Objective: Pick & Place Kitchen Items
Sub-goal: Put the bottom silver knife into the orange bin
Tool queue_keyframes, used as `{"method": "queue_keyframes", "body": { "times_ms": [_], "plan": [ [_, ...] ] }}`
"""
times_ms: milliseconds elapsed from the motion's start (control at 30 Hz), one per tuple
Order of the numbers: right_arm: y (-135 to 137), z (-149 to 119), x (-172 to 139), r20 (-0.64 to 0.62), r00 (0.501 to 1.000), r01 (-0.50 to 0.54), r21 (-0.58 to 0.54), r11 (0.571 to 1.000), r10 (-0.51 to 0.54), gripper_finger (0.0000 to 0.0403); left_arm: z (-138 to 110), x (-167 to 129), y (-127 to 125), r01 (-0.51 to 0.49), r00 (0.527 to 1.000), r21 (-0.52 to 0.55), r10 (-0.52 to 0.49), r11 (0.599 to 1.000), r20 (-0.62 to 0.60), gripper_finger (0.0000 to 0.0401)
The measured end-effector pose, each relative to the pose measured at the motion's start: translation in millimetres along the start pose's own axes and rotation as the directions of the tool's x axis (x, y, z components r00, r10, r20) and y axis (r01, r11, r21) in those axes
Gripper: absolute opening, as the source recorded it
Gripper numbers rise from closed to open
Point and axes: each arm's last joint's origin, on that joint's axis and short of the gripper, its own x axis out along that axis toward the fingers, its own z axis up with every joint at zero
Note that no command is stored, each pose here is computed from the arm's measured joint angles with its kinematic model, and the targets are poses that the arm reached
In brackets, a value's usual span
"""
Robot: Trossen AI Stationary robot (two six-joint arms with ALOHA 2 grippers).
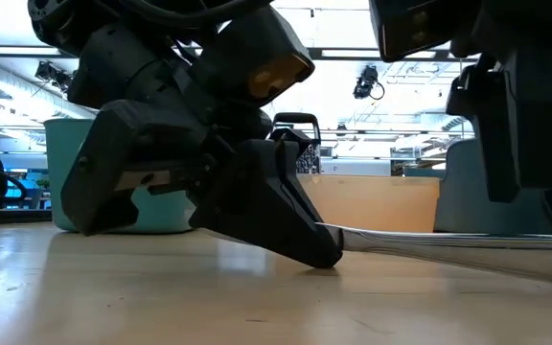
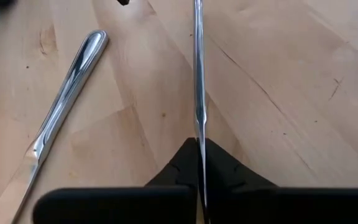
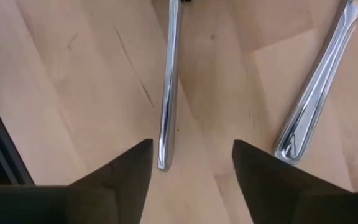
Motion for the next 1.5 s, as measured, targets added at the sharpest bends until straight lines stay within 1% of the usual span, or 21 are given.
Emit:
{"method": "queue_keyframes", "body": {
  "times_ms": [133, 267, 333, 433, 600, 833, 933, 1067, 1167, 1300, 1333, 1400, 1500],
  "plan": [
    [1.8, 1.8, 0.0, 0.016, 1.000, -0.021, -0.012, 1.000, 0.021, 0.0241, -0.9, 0.0, -0.1, 0.001, 1.000, 0.007, -0.001, 1.000, -0.010, 0.0007],
    [7.0, 5.6, 1.3, 0.052, 0.996, -0.071, -0.020, 0.997, 0.072, 0.0237, -1.3, 0.0, -0.1, 0.000, 1.000, 0.005, 0.000, 1.000, -0.013, 0.0007],
    [9.2, 6.7, 5.2, 0.051, 0.995, -0.089, -0.030, 0.996, 0.091, 0.0233, -1.0, 0.0, 0.0, -0.003, 1.000, 0.005, 0.003, 1.000, -0.010, 0.0007],
    [8.8, 5.4, 12.7, 0.019, 0.997, -0.079, -0.027, 0.997, 0.080, 0.0232, -0.2, 0.0, 0.4, -0.020, 1.000, 0.003, 0.020, 1.000, -0.004, 0.0007],
    [4.9, 1.6, 22.2, -0.029, 0.999, -0.021, -0.006, 1.000, 0.021, 0.0231, 1.3, 0.1, 0.6, -0.020, 1.000, 0.001, 0.020, 1.000, -0.003, 0.0007],
    [1.6, -1.6, 26.4, -0.051, 0.999, -0.007, 0.005, 1.000, 0.007, 0.0227, 1.5, 0.2, 0.7, -0.019, 1.000, 0.002, 0.019, 1.000, -0.002, 0.0007],
    [-2.0, -5.0, 32.6, -0.065, 0.998, -0.008, 0.009, 1.000, 0.008, 0.0208, 1.6, 0.3, 0.7, -0.019, 1.000, 0.002, 0.019, 1.000, -0.001, 0.0007],
    [-6.6, -7.8, 38.1, -0.070, 0.998, -0.003, 0.030, 1.000, 0.005, 0.0161, 1.8, 0.3, 1.1, -0.025, 1.000, -0.003, 0.025, 1.000, -0.001, 0.0007],
    [-7.5, -8.1, 38.6, -0.068, 0.998, 0.002, 0.020, 1.000, -0.001, 0.0111, 1.8, 0.3, 1.6, -0.026, 1.000, -0.004, 0.026, 1.000, -0.001, 0.0007],
    [-7.2, -7.5, 39.0, -0.059, 0.998, -0.003, -0.004, 1.000, 0.003, 0.0032, 1.8, 0.4, 2.0, -0.027, 1.000, -0.011, 0.027, 1.000, -0.001, 0.0007],
    [-6.8, -7.7, 39.0, -0.057, 0.998, -0.006, -0.011, 1.000, 0.005, 0.0025, 1.9, 0.4, 1.9, -0.022, 1.000, -0.015, 0.022, 1.000, 0.000, 0.0007],
    [-6.7, -7.6, 39.0, -0.060, 0.998, -0.009, -0.015, 1.000, 0.008, 0.0025, 2.1, 0.4, 1.8, -0.032, 0.999, -0.016, 0.032, 0.999, 0.000, 0.0009],
    [-7.2, -7.9, 38.9, -0.064, 0.998, -0.003, -0.005, 1.000, 0.003, 0.0025, 2.2, -0.8, 1.8, -0.043, 0.999, 0.003, 0.043, 0.999, -0.013, 0.0036]
  ]
}}
